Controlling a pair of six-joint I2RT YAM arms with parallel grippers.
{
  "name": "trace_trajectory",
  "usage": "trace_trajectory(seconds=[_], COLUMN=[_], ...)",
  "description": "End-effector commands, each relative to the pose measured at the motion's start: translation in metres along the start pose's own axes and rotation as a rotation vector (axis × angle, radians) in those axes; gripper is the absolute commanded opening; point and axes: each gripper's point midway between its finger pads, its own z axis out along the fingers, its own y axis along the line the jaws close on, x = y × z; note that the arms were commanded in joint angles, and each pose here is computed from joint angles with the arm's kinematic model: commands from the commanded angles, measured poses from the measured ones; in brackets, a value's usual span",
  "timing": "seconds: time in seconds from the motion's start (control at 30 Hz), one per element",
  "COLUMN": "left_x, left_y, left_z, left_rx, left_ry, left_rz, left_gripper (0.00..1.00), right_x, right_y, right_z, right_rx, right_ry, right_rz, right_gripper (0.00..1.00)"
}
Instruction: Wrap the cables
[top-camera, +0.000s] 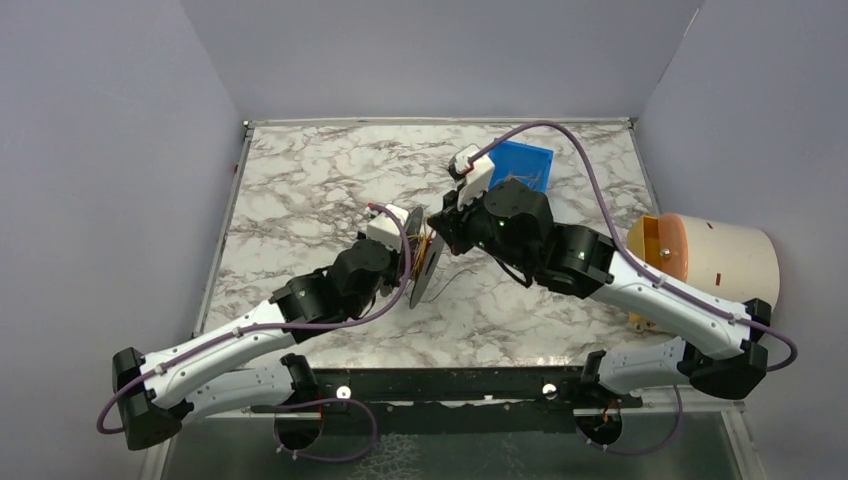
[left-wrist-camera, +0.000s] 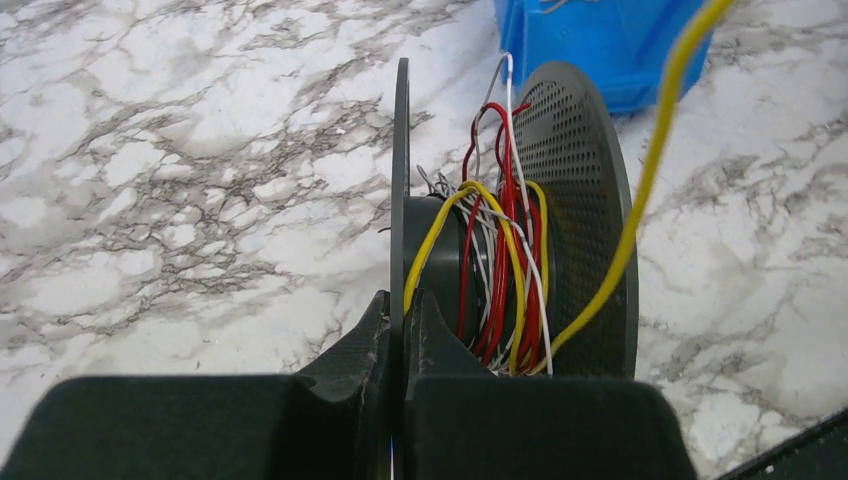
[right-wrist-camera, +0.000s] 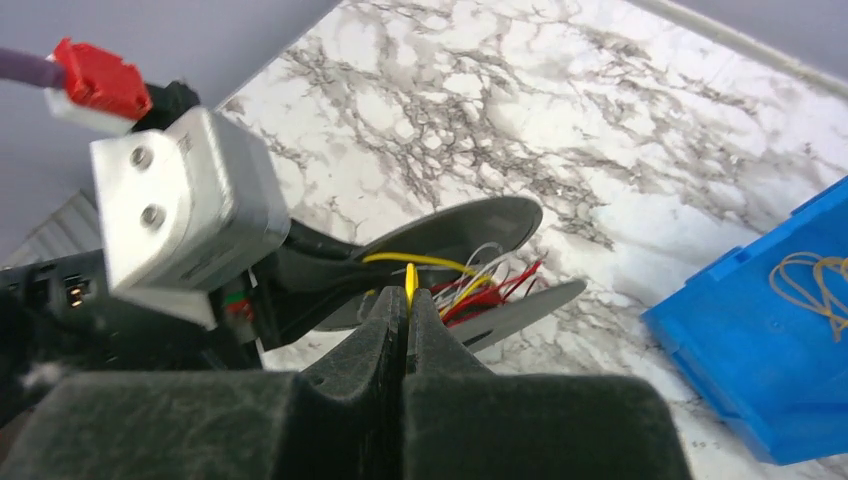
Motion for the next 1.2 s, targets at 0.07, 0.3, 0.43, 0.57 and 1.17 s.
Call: trace_trajectory(seconds=[0.07, 0.3, 0.43, 0.57, 1.17], left_x=[-0.028, -0.028, -0.033, -0.043, -0.102], left_y=[-0.026, -0.025, -0.031, -0.034, -0.03], left_z=[-0.035, -0.065, -0.078, -0.088, -0.144], left_rx=[0.251, 0.358, 0.432, 0.47, 0.588], left_ry=[-0.032, -0.03, -0.05, -0.088, -0.318], left_rz=[0.094, 0.158, 0.17, 0.149, -0.014], left_gripper=[0.0, 0.0, 0.0, 0.0, 0.0], right_x=[-0.006, 0.019, 0.041, 0.064, 0.145], right_y=[-0.028, -0.062, -0.074, -0.08, -0.049], right_z=[0.009, 0.004, 0.0, -0.005, -0.016], right_rx=[0.085, 0.122, 0.114, 0.073, -0.274], right_ry=[0.022, 0.072, 0.1, 0.126, 0.158], right_rz=[-0.199, -0.228, -0.176, -0.106, 0.147], right_gripper=[0.01, 0.01, 0.01, 0.01, 0.01])
